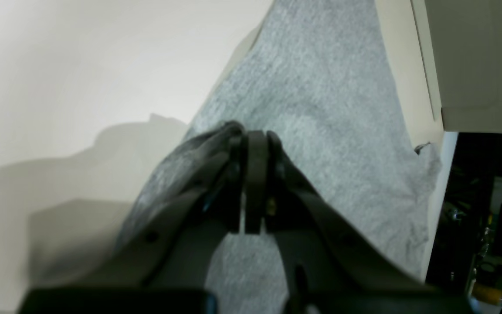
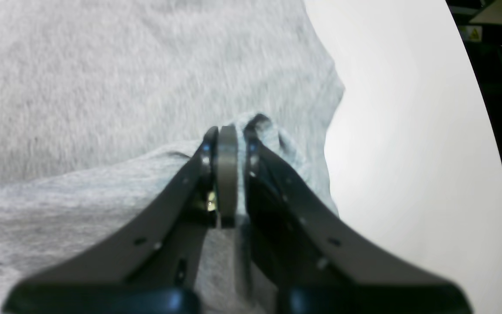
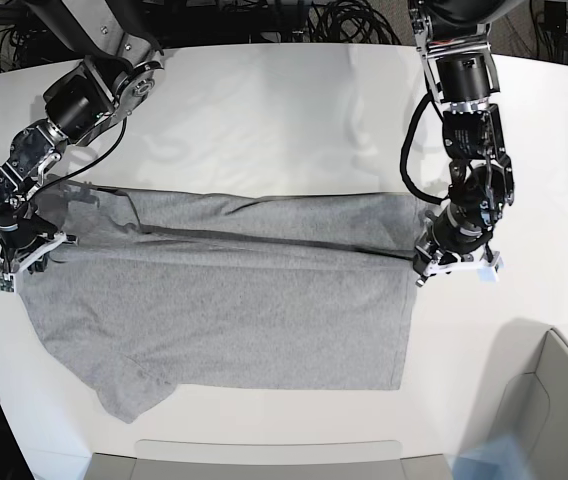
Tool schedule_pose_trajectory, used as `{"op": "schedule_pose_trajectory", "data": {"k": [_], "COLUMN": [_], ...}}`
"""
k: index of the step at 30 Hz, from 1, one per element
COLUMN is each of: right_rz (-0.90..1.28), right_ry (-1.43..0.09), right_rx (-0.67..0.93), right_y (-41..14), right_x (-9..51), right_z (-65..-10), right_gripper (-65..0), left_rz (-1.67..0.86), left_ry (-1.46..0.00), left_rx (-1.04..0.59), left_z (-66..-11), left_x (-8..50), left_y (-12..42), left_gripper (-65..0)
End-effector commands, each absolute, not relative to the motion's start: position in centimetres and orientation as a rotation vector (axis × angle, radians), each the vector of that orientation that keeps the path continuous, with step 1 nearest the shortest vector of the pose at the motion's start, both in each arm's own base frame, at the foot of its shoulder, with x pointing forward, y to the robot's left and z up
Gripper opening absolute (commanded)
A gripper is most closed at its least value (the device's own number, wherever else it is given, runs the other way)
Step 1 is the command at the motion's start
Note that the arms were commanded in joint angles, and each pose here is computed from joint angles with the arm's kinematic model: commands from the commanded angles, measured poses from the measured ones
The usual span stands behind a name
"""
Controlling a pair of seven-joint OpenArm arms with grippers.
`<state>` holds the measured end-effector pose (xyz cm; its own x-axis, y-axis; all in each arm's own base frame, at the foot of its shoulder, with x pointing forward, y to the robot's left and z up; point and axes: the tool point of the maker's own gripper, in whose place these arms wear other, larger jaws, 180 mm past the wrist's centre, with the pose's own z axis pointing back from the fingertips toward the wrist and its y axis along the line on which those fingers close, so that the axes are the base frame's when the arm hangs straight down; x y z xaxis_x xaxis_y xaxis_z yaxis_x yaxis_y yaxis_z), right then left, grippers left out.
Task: Fold the T-shirt properly
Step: 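Lift the shirt edge with both grippers and pull it toward the hem, then lower the folded edge onto the shirt and release both grippers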
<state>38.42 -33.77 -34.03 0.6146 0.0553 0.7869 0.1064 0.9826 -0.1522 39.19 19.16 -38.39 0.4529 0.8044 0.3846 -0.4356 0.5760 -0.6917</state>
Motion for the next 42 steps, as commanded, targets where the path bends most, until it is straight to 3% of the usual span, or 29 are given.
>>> {"op": "schedule_pose_trajectory", "data": {"k": [1, 17, 28, 29, 34, 38, 42], "right_rz": [-0.002, 0.106, 0.026, 0.02, 0.019, 0.058, -0.017], "right_ry": [-0.984, -1.074, -1.093, -1.096, -1.165, -1.208, -1.239], "right_rx": [-0.208, -0.036, -0.072, -0.076, -0.128, -0.154, -0.201], "right_y": [-34.3, -30.2, -33.0, -33.2, -34.6, -34.8, -36.5], "right_x": [39.9, 43.3, 43.5, 43.5, 43.1, 42.8, 41.0], "right_z": [-31.4, -33.3, -32.8, -32.7, -29.8, -27.6, -26.9], "right_gripper": [-65.0, -65.0, -64.9, -60.9, -42.8, -36.6, -36.5], "left_rz": [0.803, 0.829, 0.831, 0.828, 0.805, 0.839, 0.825], "left_ry": [-0.837, -0.815, -0.799, -0.807, -0.871, -0.908, -0.896], "left_rx": [-0.559, -0.589, -0.593, -0.595, -0.59, -0.563, -0.536], "left_z": [-36.2, -36.0, -36.0, -35.8, -33.8, -32.4, -33.0], "left_x": [40.9, 44.1, 43.9, 44.0, 43.4, 42.2, 39.3], "left_y": [19.9, 19.6, 19.5, 19.5, 19.8, 20.5, 20.4], "left_gripper": [-65.0, -65.0, -65.0, -65.0, -47.9, -46.2, -46.0]}}
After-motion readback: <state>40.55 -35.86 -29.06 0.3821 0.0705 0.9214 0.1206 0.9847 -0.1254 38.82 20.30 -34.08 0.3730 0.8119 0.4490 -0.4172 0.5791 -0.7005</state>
